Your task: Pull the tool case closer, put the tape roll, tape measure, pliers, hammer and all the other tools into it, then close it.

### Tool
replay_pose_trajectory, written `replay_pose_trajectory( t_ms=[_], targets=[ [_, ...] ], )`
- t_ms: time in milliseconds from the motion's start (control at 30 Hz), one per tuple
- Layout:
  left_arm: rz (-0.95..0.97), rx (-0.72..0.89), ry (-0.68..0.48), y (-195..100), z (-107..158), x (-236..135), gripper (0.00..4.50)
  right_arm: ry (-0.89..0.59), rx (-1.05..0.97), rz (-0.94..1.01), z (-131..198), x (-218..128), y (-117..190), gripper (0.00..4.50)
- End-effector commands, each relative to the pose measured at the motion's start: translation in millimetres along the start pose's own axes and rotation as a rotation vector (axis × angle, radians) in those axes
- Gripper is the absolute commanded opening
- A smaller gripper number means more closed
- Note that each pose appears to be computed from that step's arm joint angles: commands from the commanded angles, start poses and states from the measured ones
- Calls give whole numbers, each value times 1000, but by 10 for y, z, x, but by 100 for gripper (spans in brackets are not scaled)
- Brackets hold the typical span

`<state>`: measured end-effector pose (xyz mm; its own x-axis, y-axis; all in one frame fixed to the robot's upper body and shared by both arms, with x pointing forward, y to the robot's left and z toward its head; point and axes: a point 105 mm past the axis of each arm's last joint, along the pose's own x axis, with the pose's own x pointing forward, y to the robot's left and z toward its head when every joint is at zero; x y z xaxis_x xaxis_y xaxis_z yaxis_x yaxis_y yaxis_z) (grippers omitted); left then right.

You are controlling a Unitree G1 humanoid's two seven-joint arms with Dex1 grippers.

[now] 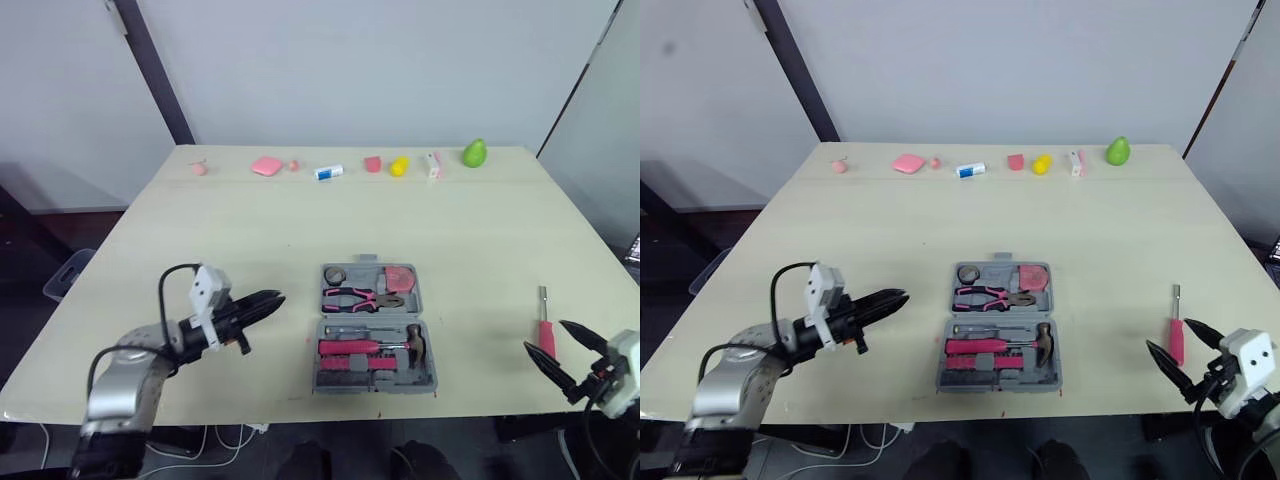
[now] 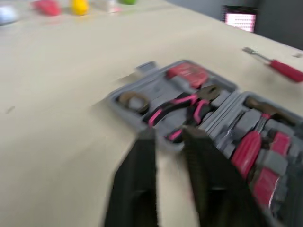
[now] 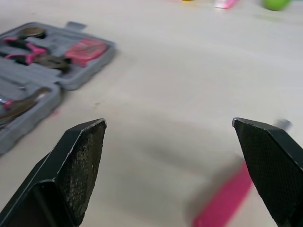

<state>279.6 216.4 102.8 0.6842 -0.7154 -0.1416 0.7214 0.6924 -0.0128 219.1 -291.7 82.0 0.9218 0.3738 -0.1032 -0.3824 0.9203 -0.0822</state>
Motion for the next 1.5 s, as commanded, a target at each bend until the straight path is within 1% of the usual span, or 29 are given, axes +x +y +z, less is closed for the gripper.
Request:
replay_pose_trajectory(
  t_ms=[33,67,100,133,167,233,300,333,400,500,633,733,867,933,1000,1100,1233,1367,1500],
  targets=[
    [78,13,-20,56,5,-209,254,-27,4,-82,10,-166,-127,450],
    [108,-8,-14,83,-52,-311,284,-20,19,-99,-31,-220,-143,450],
    [141,-27,-5,103,-108,-427,326,-19,35,-119,-60,-281,-161,450],
    [172,-48,6,114,-161,-531,345,-22,55,-133,-79,-335,-171,450],
    [192,-62,13,114,-192,-598,412,-24,68,-141,-88,-372,-177,450],
    [221,-81,59,69,-343,-765,438,-24,77,-156,-128,-474,-188,450],
    [259,-90,89,76,-445,-887,438,-3,80,-167,-199,-555,-194,450],
    [280,-93,81,102,-447,-916,438,3,89,-173,-225,-579,-196,450],
    [317,-101,44,172,-402,-945,438,18,97,-178,-281,-629,-195,450],
    [306,-84,23,201,-351,-923,438,19,101,-186,-301,-638,-203,450],
    [265,-32,-18,257,-177,-809,438,-7,99,-182,-213,-485,-197,450],
    [155,6,-19,223,-33,-717,438,-9,110,-174,-121,-301,-191,450],
    [65,62,-21,207,125,-579,438,23,91,-193,-53,-107,-228,450],
    [-84,99,14,58,201,-431,438,53,64,-211,-3,55,-275,450],
    [-179,116,38,-50,232,-348,438,70,59,-222,21,153,-301,450],
    [-328,133,27,-237,370,-187,438,89,90,-215,46,301,-309,450],
    [-502,161,19,-482,529,-40,438,136,75,-296,18,427,-466,450],
    [-613,254,-4,-634,736,79,438,215,135,-369,-106,542,-569,450],
    [-671,303,-29,-717,895,123,438,283,174,-394,-232,627,-581,450]
  ],
)
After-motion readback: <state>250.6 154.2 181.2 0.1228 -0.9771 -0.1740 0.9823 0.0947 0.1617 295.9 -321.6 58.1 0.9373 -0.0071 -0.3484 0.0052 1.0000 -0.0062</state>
